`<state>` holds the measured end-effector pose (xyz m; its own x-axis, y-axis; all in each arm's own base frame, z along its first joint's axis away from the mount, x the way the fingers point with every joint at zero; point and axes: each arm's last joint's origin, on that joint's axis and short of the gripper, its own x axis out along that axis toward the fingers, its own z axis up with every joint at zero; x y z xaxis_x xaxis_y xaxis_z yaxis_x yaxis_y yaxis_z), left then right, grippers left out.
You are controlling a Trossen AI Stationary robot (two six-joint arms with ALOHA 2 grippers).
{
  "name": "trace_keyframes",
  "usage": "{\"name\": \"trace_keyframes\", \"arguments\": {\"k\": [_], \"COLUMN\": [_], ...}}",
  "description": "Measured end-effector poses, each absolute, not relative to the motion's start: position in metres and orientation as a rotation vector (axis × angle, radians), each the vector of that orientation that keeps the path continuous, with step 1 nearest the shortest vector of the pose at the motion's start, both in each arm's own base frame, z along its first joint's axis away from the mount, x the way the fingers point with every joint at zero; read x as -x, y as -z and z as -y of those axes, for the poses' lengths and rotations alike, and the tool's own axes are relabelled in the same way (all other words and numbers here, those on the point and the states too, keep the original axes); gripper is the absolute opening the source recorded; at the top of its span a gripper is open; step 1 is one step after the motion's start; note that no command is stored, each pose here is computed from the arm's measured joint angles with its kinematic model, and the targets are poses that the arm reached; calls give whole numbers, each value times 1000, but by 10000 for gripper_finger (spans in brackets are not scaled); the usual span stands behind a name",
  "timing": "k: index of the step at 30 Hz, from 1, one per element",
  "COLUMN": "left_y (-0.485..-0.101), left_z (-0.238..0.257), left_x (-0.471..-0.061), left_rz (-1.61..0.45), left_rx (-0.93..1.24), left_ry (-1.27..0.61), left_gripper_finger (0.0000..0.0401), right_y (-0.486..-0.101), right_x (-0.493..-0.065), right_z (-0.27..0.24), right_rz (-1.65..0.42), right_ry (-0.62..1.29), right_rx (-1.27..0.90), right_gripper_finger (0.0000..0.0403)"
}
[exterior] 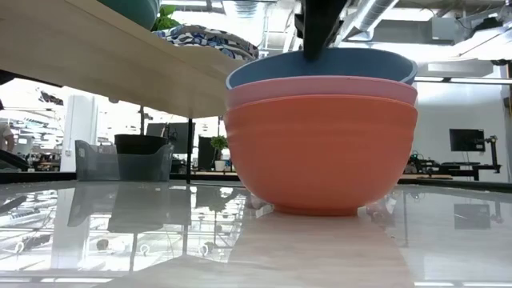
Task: Place and stack bowls onto a shelf
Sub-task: Stack the blue bowl on the green bowl on the shelf
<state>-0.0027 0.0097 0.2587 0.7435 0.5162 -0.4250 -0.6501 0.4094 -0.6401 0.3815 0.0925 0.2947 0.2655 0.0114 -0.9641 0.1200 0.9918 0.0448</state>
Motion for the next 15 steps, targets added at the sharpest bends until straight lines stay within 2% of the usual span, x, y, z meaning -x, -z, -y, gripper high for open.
{"name": "trace_keyframes", "arguments": {"k": [5, 10, 15], "left_y": [-257, -256, -257], "left_z": [-9, -9, -10], "left_x": [4, 4, 4], "left_rz": [-194, -195, -187], "left_rx": [879, 879, 869], "left_ry": [-750, -751, -767], "left_gripper_finger": [242, 242, 242], "right_y": [-275, -273, -277], "right_x": [-377, -376, -375], "right_z": [-91, -93, -93], "right_rz": [-1370, -1374, -1376], "right_ry": [101, 104, 100], "right_rx": [-113, -111, -105], "right_gripper_finger": [92, 26, 26]}}
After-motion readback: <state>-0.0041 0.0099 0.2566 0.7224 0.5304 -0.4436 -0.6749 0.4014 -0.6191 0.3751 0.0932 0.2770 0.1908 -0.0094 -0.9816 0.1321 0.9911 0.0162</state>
